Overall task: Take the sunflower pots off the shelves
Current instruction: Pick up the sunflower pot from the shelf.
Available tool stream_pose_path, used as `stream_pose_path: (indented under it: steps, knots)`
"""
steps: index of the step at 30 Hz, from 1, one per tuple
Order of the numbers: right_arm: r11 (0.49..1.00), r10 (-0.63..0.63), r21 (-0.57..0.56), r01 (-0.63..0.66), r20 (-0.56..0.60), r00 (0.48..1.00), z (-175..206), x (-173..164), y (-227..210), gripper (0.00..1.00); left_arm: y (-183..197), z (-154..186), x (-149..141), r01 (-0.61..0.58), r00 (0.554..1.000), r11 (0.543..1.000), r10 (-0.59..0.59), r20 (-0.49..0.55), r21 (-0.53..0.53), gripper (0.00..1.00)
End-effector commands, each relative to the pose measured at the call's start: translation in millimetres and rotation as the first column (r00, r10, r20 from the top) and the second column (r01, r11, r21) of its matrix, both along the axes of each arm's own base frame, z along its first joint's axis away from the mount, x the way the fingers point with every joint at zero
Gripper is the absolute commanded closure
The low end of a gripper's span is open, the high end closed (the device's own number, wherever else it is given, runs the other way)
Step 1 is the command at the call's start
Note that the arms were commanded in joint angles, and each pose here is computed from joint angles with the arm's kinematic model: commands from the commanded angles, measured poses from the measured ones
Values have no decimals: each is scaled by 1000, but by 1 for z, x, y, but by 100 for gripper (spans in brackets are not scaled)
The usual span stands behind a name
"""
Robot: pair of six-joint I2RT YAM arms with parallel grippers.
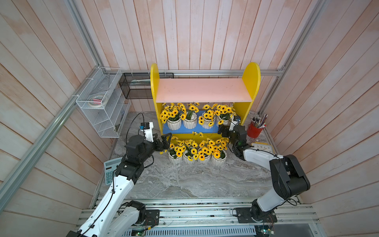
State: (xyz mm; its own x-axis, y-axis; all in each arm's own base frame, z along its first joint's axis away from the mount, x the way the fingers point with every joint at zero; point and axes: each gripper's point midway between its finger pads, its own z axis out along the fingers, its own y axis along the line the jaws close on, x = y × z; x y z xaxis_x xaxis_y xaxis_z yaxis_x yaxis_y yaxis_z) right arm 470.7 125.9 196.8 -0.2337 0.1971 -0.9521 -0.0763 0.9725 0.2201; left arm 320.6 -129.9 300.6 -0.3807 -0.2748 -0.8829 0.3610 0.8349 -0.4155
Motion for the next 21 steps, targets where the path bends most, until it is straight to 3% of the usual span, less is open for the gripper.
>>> stream_pose_path:
  steps: [1, 21]
  knots:
    - [999, -29, 28, 27, 55, 998, 12, 0, -4, 2, -1, -2, -1, 16, 1000, 1000, -17, 9, 7, 0]
    - [983, 69, -179, -26, 235, 969, 21, 8, 12, 2, 1, 0, -2, 12, 1000, 1000, -13, 22, 23, 0]
